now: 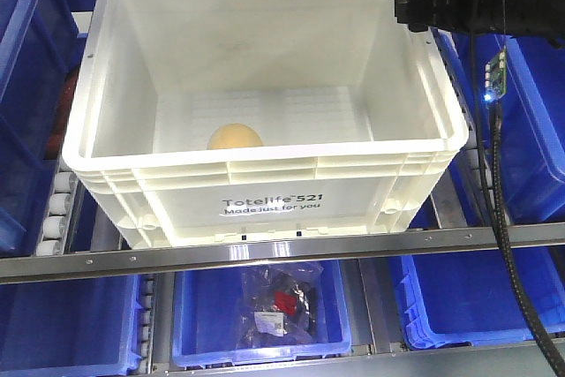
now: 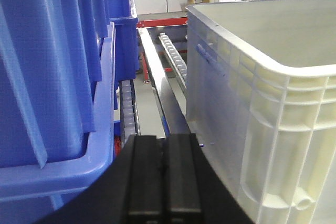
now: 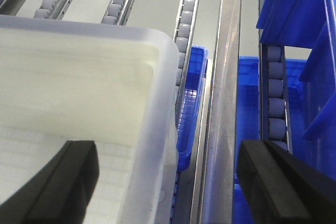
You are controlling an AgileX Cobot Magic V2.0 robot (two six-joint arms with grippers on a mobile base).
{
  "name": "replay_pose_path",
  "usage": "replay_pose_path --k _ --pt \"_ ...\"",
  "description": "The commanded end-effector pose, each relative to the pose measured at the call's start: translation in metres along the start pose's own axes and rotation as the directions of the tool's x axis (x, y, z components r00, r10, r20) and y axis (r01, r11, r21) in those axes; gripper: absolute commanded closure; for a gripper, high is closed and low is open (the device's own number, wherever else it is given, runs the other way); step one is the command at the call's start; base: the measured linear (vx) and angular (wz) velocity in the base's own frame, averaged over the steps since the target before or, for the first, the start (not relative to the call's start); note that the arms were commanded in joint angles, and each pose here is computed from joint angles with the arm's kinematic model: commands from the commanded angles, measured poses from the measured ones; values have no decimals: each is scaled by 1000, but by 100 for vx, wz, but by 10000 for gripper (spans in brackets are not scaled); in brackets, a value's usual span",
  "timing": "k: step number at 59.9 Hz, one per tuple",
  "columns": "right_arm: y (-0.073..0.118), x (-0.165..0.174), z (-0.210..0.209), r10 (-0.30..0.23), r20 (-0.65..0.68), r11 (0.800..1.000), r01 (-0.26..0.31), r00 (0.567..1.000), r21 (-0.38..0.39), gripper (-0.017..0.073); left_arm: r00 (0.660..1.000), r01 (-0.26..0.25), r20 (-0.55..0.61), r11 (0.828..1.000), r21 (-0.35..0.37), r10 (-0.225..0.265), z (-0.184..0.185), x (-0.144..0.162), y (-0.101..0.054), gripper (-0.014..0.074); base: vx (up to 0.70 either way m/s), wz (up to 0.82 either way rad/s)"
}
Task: Place moving items into box and shelve
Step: 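Open the right gripper and withdraw it from the tote rim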
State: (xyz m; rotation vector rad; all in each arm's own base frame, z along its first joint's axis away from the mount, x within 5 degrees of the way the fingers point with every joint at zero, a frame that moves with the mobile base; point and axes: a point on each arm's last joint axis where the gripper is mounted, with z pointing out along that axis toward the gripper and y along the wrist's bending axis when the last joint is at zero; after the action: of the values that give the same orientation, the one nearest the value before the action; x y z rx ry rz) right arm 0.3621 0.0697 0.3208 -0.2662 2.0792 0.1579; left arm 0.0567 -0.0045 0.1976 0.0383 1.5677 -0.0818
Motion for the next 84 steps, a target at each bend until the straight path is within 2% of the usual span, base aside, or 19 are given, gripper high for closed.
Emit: replay_pose_path --k 1,20,28,32,38,42,48,54,60,67,84 --pt "-2 -26 -20 -11 142 1000 7 990 27 4 998 18 66 1000 -5 -18 0 -1 1 600 0 0" --pt "-3 -27 -24 -20 159 999 14 987 34 113 998 18 66 1000 -5 -18 0 -1 1 600 0 0" --pt "-5 -19 -46 -62 208 996 48 976 72 140 998 18 66 1000 -5 -18 0 -1 1 600 0 0" --pt "-9 -12 -60 -49 225 996 29 973 88 146 998 18 66 1000 -5 -18 0 -1 1 600 0 0" --pt "-17 0 -83 17 239 993 -44 971 106 149 998 18 66 1000 -5 -18 0 -1 1 600 0 0" --pt "-24 11 -102 41 249 988 -76 968 132 149 998 18 66 1000 -5 -18 0 -1 1 600 0 0" --pt "-25 31 -127 53 252 983 -95 966 155 153 998 18 66 1000 -5 -18 0 -1 1 600 0 0" --pt "-21 50 -147 25 257 982 -73 966 177 171 998 18 66 1000 -5 -18 0 -1 1 600 0 0" --pt "-16 77 -165 34 260 978 -86 965 190 200 998 18 66 1000 -5 -18 0 -1 1 600 0 0" --pt "-10 109 -184 93 321 972 -156 942 175 232 998 18 66 1000 -5 -18 0 -1 1 600 0 0" --pt "4 184 -210 38 510 977 -139 859 162 309 998 18 66 1000 -5 -18 0 -1 1 600 0 0"
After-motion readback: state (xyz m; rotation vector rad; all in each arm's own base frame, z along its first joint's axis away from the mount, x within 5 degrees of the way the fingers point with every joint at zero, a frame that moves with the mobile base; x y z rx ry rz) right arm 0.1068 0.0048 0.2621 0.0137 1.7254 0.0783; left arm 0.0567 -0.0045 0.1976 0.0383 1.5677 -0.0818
